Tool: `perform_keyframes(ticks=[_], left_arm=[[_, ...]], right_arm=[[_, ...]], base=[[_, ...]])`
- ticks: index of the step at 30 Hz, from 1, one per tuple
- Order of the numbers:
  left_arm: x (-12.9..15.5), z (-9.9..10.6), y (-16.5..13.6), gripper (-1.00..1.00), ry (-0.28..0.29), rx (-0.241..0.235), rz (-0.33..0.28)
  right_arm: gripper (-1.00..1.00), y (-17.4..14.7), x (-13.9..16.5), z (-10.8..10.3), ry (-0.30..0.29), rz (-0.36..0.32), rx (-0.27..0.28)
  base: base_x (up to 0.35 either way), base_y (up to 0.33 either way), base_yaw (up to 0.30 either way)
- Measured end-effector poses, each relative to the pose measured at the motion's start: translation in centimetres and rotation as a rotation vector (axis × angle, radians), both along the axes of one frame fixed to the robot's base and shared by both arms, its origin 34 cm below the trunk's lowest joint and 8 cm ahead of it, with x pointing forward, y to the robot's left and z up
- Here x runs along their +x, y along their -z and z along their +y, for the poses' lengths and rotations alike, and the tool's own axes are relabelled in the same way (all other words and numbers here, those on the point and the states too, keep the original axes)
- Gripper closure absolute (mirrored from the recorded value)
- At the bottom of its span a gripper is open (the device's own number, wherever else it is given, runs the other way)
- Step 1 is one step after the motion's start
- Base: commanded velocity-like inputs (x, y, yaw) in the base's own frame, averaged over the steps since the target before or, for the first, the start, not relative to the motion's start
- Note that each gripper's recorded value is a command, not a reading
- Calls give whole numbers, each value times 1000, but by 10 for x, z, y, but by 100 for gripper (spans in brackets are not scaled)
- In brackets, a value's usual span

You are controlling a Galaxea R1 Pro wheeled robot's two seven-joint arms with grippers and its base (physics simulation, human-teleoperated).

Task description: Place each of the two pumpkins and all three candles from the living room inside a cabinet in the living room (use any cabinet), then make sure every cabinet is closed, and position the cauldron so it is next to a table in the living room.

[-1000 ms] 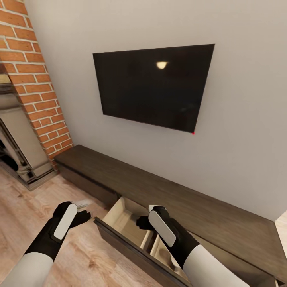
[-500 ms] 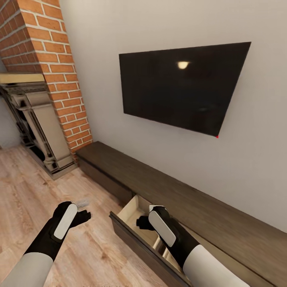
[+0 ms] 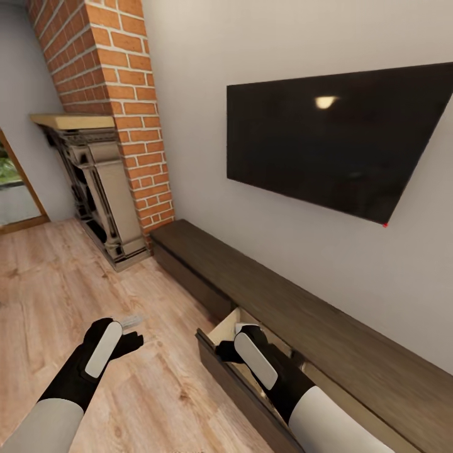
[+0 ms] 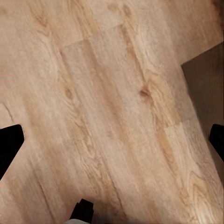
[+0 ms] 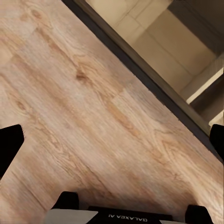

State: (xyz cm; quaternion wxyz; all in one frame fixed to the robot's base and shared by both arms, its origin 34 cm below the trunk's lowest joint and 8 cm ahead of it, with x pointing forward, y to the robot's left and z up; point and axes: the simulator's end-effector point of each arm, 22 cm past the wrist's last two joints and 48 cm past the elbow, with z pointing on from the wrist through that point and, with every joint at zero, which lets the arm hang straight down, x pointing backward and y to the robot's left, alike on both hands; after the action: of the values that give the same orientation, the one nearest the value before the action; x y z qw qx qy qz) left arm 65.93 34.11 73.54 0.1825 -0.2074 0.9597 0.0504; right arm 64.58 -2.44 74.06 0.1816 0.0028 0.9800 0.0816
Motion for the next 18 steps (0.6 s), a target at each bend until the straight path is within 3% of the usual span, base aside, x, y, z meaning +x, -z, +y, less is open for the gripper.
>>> perform_keyframes(ticks=[18], left_arm=[[0, 0, 0, -100, 0, 0, 0]], right_arm=[[-100, 0, 0, 0, 0, -1, -1]], base=[[0, 0, 290]])
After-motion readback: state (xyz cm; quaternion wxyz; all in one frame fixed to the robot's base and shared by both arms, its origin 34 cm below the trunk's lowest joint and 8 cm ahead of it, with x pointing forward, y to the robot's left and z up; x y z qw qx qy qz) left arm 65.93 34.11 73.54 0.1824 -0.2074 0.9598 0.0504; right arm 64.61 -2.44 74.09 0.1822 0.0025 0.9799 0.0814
